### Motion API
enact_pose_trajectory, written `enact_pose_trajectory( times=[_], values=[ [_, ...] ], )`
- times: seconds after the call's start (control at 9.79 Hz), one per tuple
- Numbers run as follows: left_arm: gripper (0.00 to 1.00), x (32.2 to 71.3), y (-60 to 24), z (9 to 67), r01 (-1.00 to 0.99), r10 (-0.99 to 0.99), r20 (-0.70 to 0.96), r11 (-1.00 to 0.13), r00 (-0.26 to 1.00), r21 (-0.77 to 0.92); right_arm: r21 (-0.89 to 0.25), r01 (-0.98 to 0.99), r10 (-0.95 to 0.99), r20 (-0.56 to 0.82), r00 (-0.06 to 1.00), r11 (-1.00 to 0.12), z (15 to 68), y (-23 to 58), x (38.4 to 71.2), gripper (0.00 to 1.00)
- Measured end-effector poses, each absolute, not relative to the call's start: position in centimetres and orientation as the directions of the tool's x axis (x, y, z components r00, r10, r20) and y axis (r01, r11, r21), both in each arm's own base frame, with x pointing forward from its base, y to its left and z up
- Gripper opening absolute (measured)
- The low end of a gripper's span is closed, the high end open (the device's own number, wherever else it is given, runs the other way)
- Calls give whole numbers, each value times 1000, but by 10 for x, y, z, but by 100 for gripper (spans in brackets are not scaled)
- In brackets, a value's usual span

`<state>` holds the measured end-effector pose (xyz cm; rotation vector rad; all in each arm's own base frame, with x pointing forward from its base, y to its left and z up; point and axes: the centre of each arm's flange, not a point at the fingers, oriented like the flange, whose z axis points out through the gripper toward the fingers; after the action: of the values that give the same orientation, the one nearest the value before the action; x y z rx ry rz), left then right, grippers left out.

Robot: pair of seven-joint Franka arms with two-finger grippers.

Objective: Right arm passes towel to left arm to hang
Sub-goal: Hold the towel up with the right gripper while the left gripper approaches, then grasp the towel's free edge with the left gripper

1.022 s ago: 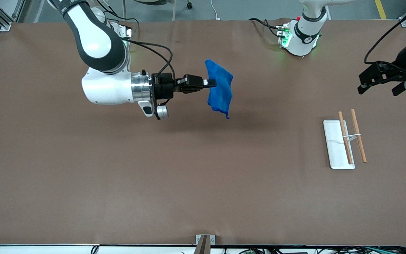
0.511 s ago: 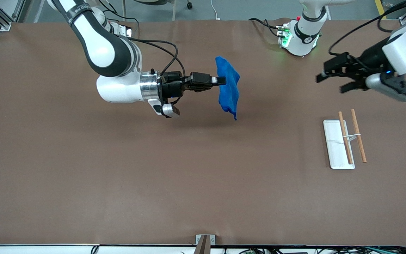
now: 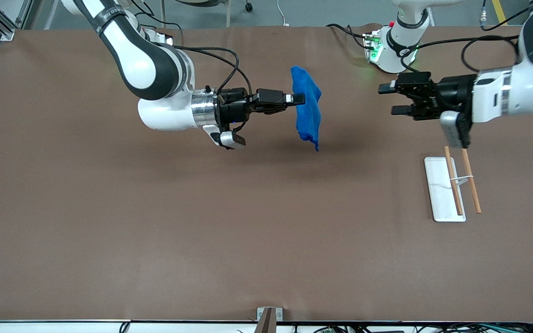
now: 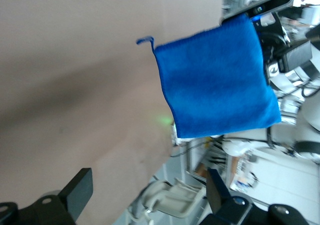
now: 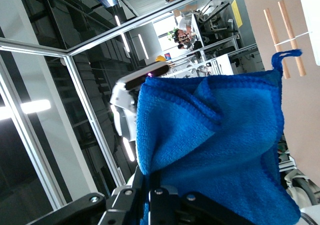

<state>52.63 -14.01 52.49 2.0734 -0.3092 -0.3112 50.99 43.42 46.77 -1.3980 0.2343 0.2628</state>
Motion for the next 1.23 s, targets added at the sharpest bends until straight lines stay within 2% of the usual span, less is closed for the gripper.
enact_pose_trajectory(
  times=[0.2, 0.51, 1.23],
  values=[
    [99, 515, -135, 494, -15, -373, -119, -338, 920, 941, -933, -321, 41, -319, 947, 162, 468, 435, 510, 6],
    [99, 501, -137, 460, 76, -359, -143, -195, 922, 978, -931, -325, 46, -322, 946, 165, 467, 438, 507, 6],
    [98, 486, -207, 413, 187, -193, -195, -60, 962, 981, -930, -325, 44, -322, 946, 172, 467, 439, 507, 6]
  ],
)
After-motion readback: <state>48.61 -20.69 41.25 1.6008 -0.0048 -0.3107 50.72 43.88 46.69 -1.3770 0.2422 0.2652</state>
